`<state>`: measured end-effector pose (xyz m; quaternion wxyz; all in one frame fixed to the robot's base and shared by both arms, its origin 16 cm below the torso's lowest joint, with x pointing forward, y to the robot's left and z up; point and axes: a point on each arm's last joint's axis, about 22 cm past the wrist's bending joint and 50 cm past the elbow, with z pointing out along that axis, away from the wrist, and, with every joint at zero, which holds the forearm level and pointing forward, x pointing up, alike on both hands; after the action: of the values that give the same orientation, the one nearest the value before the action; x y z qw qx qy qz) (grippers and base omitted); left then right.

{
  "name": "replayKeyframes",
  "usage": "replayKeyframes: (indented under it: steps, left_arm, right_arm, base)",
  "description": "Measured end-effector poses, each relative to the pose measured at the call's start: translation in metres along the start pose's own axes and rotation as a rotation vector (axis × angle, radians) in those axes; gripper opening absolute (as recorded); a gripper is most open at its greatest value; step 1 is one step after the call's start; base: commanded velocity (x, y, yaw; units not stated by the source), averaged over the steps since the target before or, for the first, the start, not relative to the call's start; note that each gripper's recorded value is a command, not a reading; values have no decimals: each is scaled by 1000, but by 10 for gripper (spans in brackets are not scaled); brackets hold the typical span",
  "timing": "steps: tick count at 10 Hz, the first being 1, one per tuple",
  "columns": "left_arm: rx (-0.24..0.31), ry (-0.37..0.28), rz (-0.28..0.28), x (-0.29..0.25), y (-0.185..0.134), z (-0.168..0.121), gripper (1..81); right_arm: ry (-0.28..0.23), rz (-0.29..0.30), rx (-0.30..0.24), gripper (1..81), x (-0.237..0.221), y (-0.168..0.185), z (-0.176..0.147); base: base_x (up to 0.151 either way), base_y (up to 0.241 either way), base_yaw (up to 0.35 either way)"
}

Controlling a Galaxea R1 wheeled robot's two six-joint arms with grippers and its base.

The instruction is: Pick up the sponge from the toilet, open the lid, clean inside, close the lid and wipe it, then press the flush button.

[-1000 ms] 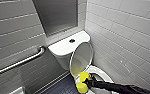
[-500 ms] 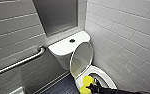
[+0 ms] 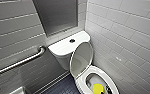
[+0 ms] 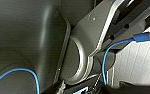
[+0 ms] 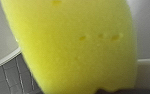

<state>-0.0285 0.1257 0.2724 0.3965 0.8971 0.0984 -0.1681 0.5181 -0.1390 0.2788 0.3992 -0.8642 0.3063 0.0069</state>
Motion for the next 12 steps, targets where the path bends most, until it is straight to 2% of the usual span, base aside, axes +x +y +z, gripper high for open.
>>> replayKeyframes:
  steps: [5,8,9,11,12]
  left_arm:
    - [-15,9,11,7,3,0,811]
    - [0,16,19,14,-8,-9,811]
    - [-5,27,27,24,-13,-18,811]
    - [-28,63,59,56,-15,-29,811]
    - [-28,74,71,69,-16,-31,811]
  right_arm:
    - [58,64,-82,10,-2,80,-99]
    - [83,115,-123,10,-33,128,-130]
    - [76,134,-157,10,-50,151,-142]
    - [24,187,-277,10,-106,217,-180]
    - [12,198,-310,10,-126,236,-193]
  base:
    - [0,0,0]
    - [0,0,0]
    - [0,0,0]
    - [0,0,0]
    - [0,0,0]
